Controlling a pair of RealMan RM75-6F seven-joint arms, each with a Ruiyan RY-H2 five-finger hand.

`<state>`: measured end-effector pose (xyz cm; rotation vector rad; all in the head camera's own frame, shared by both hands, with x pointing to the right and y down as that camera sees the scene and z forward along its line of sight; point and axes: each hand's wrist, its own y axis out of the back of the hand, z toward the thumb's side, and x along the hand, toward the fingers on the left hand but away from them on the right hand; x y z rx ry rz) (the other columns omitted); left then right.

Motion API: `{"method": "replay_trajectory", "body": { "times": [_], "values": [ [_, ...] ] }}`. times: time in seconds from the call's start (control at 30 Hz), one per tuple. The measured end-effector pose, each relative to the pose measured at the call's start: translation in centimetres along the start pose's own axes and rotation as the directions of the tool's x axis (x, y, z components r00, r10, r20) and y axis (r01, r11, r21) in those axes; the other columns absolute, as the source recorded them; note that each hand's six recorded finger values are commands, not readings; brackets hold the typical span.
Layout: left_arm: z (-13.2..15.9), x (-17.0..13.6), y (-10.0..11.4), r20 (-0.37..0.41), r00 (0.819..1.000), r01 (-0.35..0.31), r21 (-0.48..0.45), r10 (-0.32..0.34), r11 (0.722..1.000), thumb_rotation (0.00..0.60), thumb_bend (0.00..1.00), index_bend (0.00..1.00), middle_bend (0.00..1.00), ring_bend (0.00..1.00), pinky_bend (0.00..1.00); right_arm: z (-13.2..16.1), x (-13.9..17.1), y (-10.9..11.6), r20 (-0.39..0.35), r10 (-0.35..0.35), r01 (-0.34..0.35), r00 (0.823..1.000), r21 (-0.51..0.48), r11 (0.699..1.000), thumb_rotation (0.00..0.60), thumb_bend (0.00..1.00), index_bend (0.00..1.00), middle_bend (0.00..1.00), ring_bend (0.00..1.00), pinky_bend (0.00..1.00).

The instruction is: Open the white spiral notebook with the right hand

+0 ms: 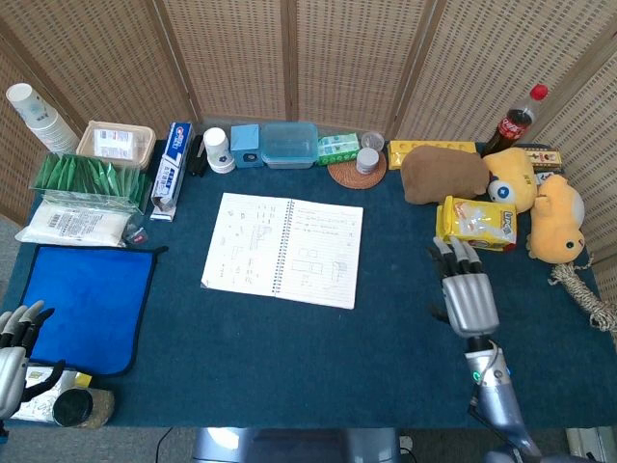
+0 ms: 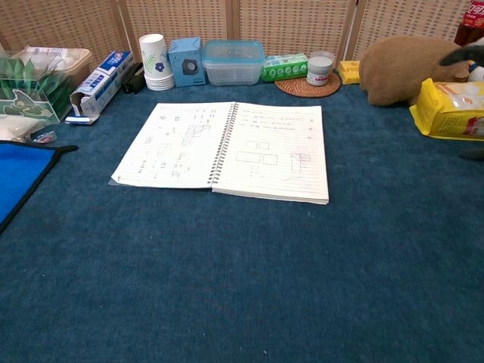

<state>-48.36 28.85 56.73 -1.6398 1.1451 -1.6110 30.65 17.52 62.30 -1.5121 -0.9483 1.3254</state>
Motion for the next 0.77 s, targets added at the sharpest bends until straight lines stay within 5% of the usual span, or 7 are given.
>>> {"method": "replay_trajectory", "body": {
  "times": [0.33, 0.77],
  "values": [
    [-0.5, -0.9, -0.5, -0.038, 0.999, 0.012, 0.033, -0.01, 0.999, 0.6, 0.3, 0.24, 0.1, 0.03, 0.0, -5.7, 6.2, 0.2, 0.13, 0.0, 0.0, 0.992, 0.005, 1.0, 0.6, 0.06, 0.16, 0.18, 0.06, 0.13],
    [1.0, -1.5, -0.3, -0.019, 1.0, -0.005, 0.038, 0.006, 0.999, 0.6, 0.3, 0.24, 0.11, 0.03, 0.0, -8.4, 8.8, 0.1, 0.217, 0.034, -0.023, 0.976, -0.053, 0.998, 0.6, 0.07, 0.17, 0.18, 0.04, 0.13]
  ]
}}
